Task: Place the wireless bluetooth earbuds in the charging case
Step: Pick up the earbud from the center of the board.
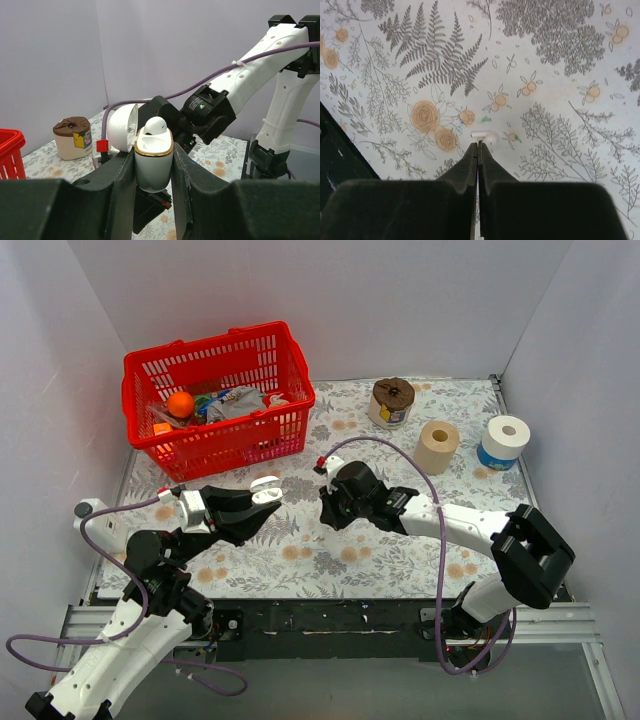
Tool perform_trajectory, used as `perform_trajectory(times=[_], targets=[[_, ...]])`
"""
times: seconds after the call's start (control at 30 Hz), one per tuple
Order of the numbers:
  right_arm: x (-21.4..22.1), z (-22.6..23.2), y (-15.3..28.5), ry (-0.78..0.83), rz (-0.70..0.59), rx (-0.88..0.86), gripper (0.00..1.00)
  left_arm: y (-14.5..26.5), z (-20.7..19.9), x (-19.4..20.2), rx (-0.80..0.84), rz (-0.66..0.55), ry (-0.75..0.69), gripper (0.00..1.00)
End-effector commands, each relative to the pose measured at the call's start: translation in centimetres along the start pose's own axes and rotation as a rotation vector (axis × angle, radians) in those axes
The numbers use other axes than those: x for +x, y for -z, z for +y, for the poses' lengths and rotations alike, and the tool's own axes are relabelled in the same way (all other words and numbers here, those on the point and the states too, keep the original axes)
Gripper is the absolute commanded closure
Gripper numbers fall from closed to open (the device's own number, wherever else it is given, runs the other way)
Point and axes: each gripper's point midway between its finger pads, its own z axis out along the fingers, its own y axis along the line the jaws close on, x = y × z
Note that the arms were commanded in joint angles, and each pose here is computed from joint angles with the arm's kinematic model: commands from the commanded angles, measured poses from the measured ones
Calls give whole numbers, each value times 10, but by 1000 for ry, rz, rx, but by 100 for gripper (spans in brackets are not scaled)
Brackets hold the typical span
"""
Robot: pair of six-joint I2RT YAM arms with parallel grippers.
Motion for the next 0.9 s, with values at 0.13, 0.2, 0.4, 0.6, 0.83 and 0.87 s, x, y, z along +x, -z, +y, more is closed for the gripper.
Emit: perform_trajectory(times=[0.13,0.2,0.4,0.6,0.83,0.87], targets=[[55,1,-4,-17,95,-18,99,0,-1,3,6,-6,16,100],[61,1,-11,-27,106,-25,99,1,-1,4,5,-6,18,100],[64,-2,-25,-37,116,-17,99,3,-3,2,9,-2,21,100],[67,-10,-34,-30,143,26,99,7,-4,2,1,4,18,100],[69,-19,-40,-14,164,61,99,8,-5,3,3,7,19,100],[68,-22,-40,-13,163,70,99,7,-4,3,1,9,21,100]])
